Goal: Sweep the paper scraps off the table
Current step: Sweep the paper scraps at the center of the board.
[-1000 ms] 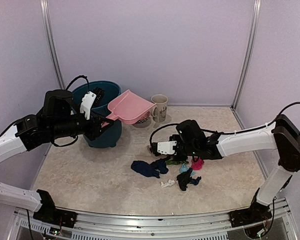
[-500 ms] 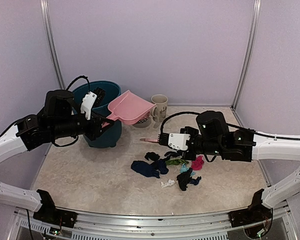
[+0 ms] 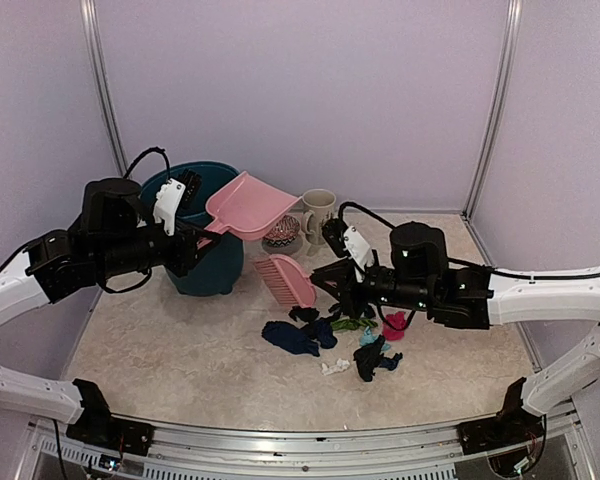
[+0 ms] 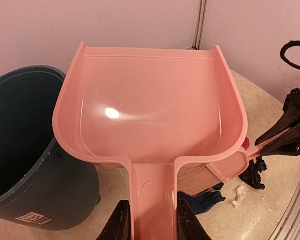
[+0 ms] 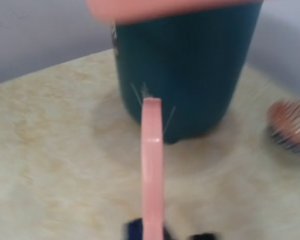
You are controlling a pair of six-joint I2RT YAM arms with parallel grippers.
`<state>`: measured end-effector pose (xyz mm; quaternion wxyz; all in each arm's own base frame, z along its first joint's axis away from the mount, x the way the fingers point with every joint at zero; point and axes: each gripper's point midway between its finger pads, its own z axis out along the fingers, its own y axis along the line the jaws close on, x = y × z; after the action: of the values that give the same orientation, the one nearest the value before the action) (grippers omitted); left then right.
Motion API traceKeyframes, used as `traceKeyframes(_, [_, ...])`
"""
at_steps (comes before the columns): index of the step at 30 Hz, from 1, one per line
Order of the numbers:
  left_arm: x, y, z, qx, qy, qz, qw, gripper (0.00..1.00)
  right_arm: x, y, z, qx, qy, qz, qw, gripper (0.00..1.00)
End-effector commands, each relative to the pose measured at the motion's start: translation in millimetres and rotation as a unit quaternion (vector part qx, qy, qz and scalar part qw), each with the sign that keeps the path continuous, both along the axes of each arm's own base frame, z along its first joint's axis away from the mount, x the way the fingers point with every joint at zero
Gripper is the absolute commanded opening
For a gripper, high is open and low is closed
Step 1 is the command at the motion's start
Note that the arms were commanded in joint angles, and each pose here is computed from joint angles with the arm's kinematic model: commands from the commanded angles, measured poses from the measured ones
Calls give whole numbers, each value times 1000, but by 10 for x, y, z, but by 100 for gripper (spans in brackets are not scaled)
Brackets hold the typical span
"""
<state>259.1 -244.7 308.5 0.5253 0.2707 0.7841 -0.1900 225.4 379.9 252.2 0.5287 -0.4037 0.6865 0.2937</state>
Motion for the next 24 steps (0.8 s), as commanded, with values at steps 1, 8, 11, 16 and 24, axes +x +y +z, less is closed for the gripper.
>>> traceKeyframes(1, [-16, 29, 173, -22, -21, 5, 1000, 0, -31, 352, -70, 89, 135, 10, 987, 0])
traceKeyframes(8, [-22, 48, 204, -26, -23, 8, 999, 0, 24, 741, -549, 111, 286, 4, 952, 0])
traceKeyframes(11, [-33, 50, 220, -28, -24, 6, 999, 0, 73, 791, -738, 104, 314, -10, 944, 0])
traceKeyframes(16, [-54, 49, 239, -30, -25, 2, 999, 0, 327, 643, -1107, 69, 351, -76, 931, 0])
traceKeyframes(24, [-67, 47, 241, -30, -25, -2, 999, 0, 550, 116, -1359, 54, 367, -149, 916, 0])
